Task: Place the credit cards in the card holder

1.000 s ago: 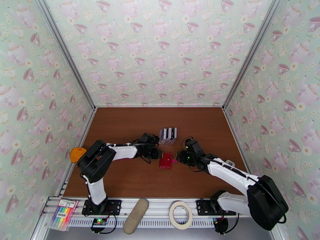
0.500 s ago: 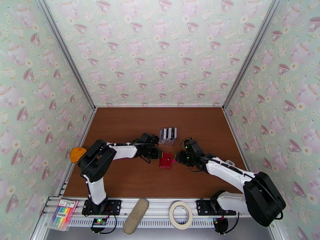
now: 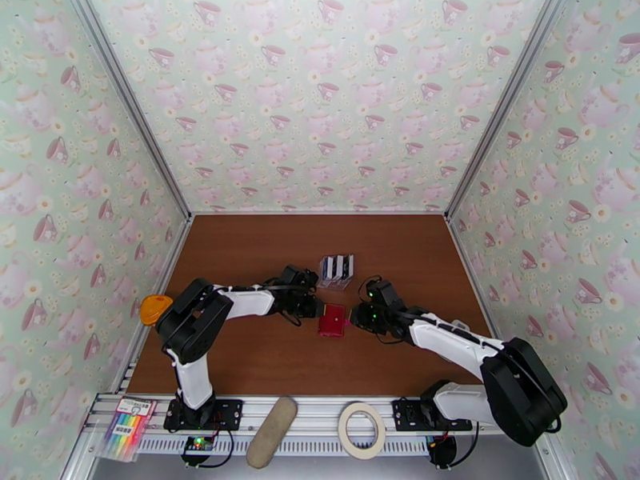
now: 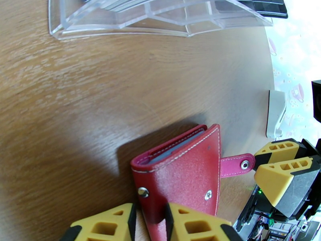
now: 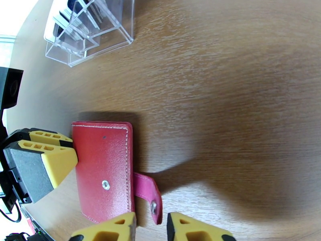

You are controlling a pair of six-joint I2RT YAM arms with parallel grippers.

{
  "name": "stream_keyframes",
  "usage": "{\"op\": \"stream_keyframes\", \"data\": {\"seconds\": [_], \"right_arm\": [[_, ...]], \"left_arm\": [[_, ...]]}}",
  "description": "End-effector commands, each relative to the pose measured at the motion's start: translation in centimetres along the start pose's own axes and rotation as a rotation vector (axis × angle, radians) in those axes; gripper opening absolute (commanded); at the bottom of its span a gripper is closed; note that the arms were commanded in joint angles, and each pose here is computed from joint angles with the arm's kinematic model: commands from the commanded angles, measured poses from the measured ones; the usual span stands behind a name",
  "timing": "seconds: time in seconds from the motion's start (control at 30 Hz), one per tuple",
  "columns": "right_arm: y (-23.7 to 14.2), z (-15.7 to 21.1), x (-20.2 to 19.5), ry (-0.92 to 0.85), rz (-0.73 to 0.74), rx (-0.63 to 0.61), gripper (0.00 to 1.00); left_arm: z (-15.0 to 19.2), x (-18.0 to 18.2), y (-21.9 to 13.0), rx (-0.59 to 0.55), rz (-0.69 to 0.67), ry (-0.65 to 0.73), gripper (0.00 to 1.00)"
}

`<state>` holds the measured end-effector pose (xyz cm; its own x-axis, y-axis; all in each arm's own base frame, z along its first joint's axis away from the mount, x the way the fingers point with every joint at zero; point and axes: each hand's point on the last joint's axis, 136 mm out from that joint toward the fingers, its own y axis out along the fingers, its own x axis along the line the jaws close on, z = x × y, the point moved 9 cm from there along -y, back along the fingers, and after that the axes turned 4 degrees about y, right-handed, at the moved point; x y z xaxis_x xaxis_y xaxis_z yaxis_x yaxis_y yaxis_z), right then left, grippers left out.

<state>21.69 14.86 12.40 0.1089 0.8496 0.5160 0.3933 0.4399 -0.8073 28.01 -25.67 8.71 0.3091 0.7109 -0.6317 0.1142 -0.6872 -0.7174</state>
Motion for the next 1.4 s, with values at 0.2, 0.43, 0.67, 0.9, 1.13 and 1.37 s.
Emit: {"op": "stream_keyframes", "data": {"seconds": [0.2,0.43,0.67,0.9,1.13,1.37], "right_arm": [[0.4,-0.2,0.0,-0.001,-0.016,0.007,0.26],[0.5,-0.1,0.0,-0.002,-0.018,0.013,0.23],[0.5,-0.2,0.1,-0.001,-0.018,0.012,0.16],[0.6,-0.3,0.0,-0.001,-0.015,0.014,0.09],[0.2,-0.4,0.5,-0.007,-0.048,0.012,0.0],[-0.1,-0.9,1.7,-0.021,-0.102,0.025,0.0]], "left_arm": [[0.4,1.0,1.0,0.03,-0.032,-0.017,0.27],[0.4,1.1,1.0,0.031,-0.034,-0.021,0.27],[0.4,1.1,1.0,0.032,-0.033,-0.02,0.27],[0.3,1.0,1.0,0.03,-0.032,-0.018,0.27],[0.3,1.1,1.1,0.032,-0.031,-0.023,0.27],[0.4,1.1,1.2,0.037,-0.021,-0.031,0.27]]}}
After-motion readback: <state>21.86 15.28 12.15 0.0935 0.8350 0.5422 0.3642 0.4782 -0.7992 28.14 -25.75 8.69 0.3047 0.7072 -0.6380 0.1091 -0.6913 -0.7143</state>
